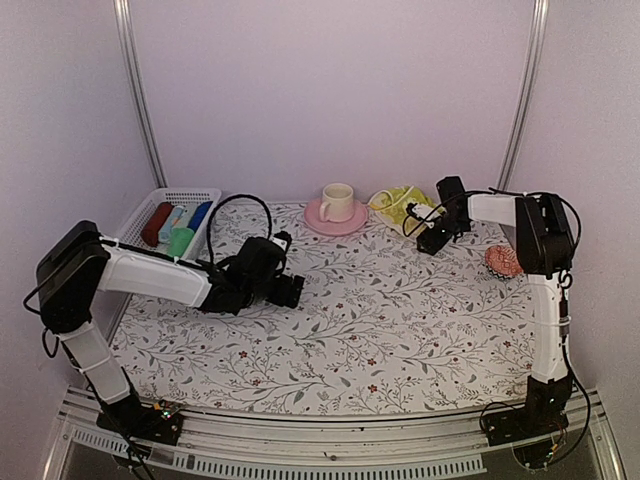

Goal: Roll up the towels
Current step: Pick up the towel from the corner of the board.

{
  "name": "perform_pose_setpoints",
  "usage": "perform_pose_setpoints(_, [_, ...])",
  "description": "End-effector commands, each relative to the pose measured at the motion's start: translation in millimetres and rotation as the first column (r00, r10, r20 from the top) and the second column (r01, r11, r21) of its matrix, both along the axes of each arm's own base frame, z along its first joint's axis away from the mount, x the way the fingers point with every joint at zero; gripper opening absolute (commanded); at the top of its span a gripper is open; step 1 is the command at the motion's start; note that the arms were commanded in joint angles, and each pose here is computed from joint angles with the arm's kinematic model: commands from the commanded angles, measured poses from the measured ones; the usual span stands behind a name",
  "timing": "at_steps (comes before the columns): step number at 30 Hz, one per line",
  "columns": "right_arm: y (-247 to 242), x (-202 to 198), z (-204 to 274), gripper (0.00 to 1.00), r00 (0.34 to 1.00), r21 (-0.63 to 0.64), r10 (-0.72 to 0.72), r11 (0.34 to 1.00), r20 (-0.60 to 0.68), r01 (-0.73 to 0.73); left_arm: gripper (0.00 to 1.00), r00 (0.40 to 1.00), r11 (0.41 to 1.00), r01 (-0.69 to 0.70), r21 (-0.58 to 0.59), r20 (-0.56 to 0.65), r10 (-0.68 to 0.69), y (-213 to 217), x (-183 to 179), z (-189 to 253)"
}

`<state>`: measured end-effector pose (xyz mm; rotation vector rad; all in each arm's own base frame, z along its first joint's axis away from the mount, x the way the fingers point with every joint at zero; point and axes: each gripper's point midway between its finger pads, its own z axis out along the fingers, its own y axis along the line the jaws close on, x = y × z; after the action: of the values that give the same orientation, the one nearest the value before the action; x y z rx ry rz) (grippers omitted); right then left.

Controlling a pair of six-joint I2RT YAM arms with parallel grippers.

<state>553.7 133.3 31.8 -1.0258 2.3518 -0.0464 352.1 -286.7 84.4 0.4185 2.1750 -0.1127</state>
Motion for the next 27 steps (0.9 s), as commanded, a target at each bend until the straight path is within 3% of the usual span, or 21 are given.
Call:
perform_pose_setpoints(1, [2.4, -4.4, -10.7, 0.75, 0.997, 0.074, 0.010, 0.997, -0.073, -0.004, 0.97, 0.998, 0.998, 0.013, -0.066, 0.062, -0.009, -3.5, -0.3, 26.1])
perform_pose_setpoints(5, [1.1, -4.7, -21.6, 0.69, 0.994, 0.107, 0.009, 0.994, -0.107, 0.002, 0.97, 0.997, 0.996, 0.011, -0.083, 0.081, -0.005, -1.1, -1.3, 32.7])
perform_pose_setpoints(14, [-0.6, -9.1, -40.7, 0.46, 0.986, 0.132, 0.018, 0.991, -0.168, 0.004, 0.97, 0.995, 0.995, 0.016, -0.097, 0.095, -0.007, -0.2, -2.7, 38.5])
perform_pose_setpoints(17, [-1.0, -9.7, -42.3, 0.31, 0.983, 0.145, 0.021, 0.989, -0.180, 0.006, 0.97, 0.995, 0.995, 0.018, -0.102, 0.098, -0.008, 0.1, -3.5, 39.4])
perform_pose_setpoints(19, [-1.1, -10.3, -42.1, 0.10, 0.983, 0.150, 0.022, 0.989, -0.185, 0.006, 0.97, 0.995, 0.994, 0.022, -0.104, 0.095, -0.012, -0.8, -3.7, 38.4])
perform_pose_setpoints(20, [-1.1, -10.3, -40.8, 0.05, 0.983, 0.152, 0.024, 0.988, -0.184, 0.005, 0.97, 0.996, 0.994, 0.023, -0.106, 0.093, -0.013, -1.1, -4.0, 38.1])
perform_pose_setpoints(24, [3.5, -13.1, -25.3, 0.02, 0.983, 0.172, 0.049, 0.985, -0.176, -0.018, 0.97, 0.996, 0.994, 0.028, -0.109, 0.092, -0.018, -2.3, -4.3, 38.1])
perform_pose_setpoints(27, [14.1, -15.7, 17.9, 0.02, 0.987, 0.229, 0.096, 0.971, -0.126, -0.065, 0.97, 0.995, 0.994, 0.028, -0.109, 0.093, -0.018, -2.0, -4.7, 38.2])
